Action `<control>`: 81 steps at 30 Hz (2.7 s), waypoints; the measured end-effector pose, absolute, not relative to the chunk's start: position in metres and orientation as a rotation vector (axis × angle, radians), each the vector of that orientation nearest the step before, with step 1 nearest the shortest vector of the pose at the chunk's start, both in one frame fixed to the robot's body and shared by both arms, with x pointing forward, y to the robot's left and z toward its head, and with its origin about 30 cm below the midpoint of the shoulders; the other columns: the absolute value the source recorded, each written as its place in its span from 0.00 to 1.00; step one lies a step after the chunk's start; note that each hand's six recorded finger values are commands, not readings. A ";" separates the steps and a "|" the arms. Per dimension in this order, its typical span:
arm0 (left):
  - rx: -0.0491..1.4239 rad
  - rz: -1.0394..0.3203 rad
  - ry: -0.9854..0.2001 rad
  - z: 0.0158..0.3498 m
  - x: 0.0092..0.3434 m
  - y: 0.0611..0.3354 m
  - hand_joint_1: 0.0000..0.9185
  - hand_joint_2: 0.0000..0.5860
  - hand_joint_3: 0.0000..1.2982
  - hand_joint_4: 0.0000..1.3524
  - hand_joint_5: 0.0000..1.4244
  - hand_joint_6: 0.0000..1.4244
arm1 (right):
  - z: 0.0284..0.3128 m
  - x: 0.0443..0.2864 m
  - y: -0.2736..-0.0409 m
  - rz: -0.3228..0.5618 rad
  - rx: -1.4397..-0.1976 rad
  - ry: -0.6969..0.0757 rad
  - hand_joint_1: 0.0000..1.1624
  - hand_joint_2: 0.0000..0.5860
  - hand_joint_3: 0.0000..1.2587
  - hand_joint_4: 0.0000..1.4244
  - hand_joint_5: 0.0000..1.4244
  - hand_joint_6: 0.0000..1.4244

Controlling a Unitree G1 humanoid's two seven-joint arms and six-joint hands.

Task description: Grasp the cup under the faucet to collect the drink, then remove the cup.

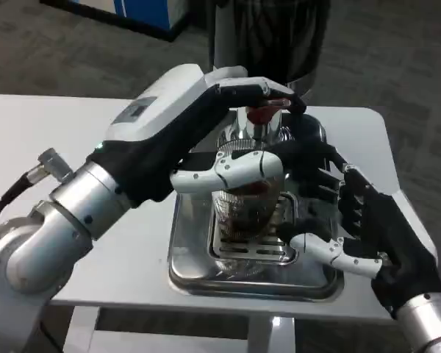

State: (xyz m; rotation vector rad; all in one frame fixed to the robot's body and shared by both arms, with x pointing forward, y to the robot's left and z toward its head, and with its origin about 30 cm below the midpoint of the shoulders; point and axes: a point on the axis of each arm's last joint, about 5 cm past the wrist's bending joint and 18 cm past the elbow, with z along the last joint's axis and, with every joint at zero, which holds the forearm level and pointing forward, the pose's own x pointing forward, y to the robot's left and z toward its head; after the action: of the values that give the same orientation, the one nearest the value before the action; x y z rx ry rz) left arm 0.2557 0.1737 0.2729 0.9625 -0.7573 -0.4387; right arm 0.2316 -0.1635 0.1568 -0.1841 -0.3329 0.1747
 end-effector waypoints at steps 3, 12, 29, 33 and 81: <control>0.946 -0.421 -0.740 0.270 0.255 0.175 0.10 0.31 0.17 0.04 0.10 0.00 | 0.157 0.232 -0.164 0.173 -0.184 -0.333 0.81 0.29 0.09 0.18 0.19 0.20; 0.803 -0.394 -0.574 0.244 0.259 0.184 0.06 0.29 0.00 0.00 0.04 0.00 | 0.157 0.232 -0.165 0.170 -0.189 -0.334 0.81 0.30 0.09 0.18 0.19 0.20; 0.663 -0.326 -0.549 0.235 0.249 0.200 0.00 0.14 0.00 0.00 0.00 0.00 | 0.158 0.233 -0.164 0.171 -0.189 -0.336 0.80 0.31 0.09 0.18 0.19 0.20; 0.628 -0.296 -0.530 0.233 0.239 0.208 0.00 0.14 0.00 0.00 0.00 0.00 | 0.158 0.233 -0.164 0.170 -0.187 -0.335 0.80 0.31 0.09 0.18 0.19 0.20; 0.730 -0.280 -0.299 0.185 0.179 0.249 0.00 0.09 0.00 0.00 0.00 0.00 | 0.161 0.240 -0.159 0.178 -0.188 -0.360 0.76 0.23 0.08 0.18 0.19 0.20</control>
State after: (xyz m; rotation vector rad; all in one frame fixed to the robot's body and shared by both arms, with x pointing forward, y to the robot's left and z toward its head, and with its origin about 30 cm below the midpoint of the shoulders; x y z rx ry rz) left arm 0.1786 0.2490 0.1850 0.7300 -0.2991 -0.2799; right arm 0.2400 -0.1586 0.1610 -0.1877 -0.3602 0.1779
